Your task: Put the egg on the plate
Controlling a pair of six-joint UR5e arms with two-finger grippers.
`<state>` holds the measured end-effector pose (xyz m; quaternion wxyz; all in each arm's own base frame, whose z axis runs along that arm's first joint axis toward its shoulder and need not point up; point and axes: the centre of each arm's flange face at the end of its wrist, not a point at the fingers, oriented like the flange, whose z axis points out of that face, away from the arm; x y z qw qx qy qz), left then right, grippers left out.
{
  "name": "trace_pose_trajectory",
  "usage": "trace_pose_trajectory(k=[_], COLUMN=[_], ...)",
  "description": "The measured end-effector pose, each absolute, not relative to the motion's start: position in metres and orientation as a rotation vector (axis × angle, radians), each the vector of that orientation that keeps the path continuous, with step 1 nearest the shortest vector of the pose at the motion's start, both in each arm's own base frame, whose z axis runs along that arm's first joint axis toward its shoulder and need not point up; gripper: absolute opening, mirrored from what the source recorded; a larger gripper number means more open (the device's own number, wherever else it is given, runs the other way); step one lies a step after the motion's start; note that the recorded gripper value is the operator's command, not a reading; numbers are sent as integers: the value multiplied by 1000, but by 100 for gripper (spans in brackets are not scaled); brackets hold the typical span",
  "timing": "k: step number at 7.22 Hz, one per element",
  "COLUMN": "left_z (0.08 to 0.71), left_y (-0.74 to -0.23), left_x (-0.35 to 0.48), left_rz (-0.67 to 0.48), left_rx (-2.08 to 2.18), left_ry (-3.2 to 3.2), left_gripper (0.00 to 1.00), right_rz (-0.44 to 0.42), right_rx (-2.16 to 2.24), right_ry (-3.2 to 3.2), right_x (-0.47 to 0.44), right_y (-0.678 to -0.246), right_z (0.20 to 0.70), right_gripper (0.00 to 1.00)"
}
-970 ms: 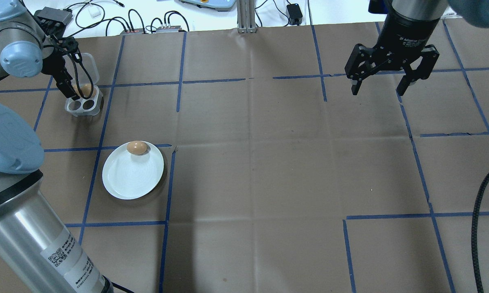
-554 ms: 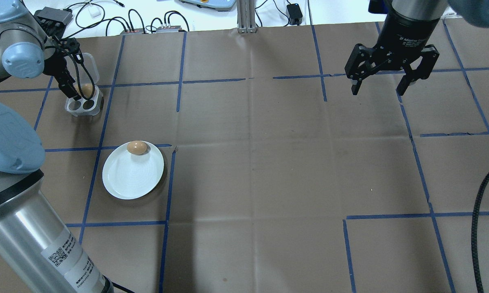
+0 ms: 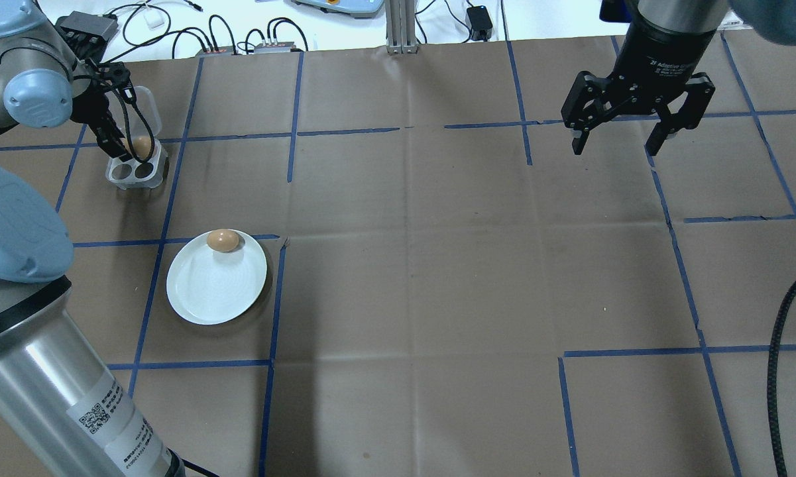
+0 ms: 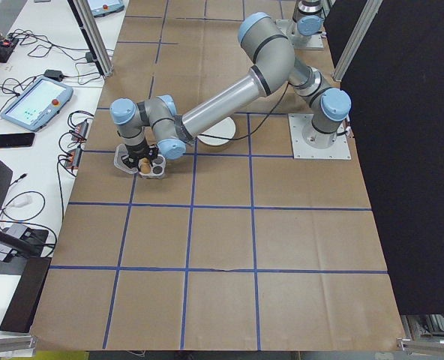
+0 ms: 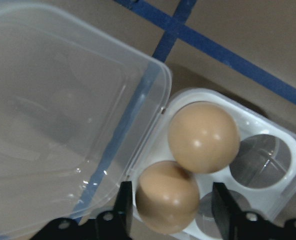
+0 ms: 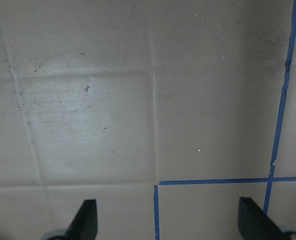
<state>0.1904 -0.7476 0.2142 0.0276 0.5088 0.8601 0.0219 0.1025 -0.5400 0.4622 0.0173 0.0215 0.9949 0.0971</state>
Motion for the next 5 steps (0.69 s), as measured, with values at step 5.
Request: trace_pose_trajectory(k=[5], left_z=[271], left_y=[-740], left_x=[186], left_rz=[26], left_rx=[1538], left_ry=[2617], left_gripper=[33], right_rz=[301], right_rx=[67], right_ry=[3092], right_x=[102], right_y=[-540], right_z=[462], right_gripper=[100])
